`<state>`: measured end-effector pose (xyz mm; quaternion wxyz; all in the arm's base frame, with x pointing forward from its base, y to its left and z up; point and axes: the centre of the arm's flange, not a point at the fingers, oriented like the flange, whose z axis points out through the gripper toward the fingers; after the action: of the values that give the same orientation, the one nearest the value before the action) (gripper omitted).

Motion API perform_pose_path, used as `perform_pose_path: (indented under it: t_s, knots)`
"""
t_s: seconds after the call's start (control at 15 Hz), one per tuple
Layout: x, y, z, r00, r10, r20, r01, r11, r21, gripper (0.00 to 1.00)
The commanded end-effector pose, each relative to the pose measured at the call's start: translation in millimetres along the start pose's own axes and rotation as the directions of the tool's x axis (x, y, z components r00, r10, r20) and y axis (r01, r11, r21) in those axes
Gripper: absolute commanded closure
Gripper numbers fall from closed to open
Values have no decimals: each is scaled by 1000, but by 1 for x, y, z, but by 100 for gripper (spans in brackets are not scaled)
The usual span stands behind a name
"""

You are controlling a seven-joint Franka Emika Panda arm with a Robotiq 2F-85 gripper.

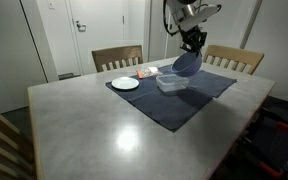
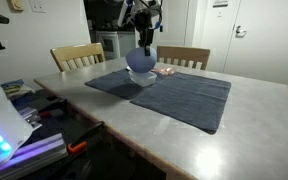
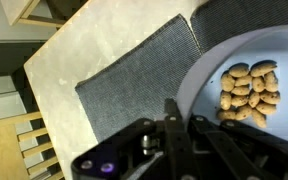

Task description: Pour the contents from the blue bowl into the clear bowl

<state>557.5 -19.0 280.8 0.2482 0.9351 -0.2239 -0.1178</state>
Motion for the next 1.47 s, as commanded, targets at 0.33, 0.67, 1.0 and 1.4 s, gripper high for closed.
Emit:
perform_pose_path:
  t_s: [0.33, 0.67, 1.0, 1.4]
  knots:
    - [16, -22, -12, 999, -29, 32, 32, 996, -89, 99]
    - [19, -27, -14, 998, -35, 61, 43, 990, -136, 99]
    - [23, -35, -16, 995, -52, 81, 66, 981, -181, 99]
    - [32, -46, -12, 990, -81, 112, 105, 968, -226, 99]
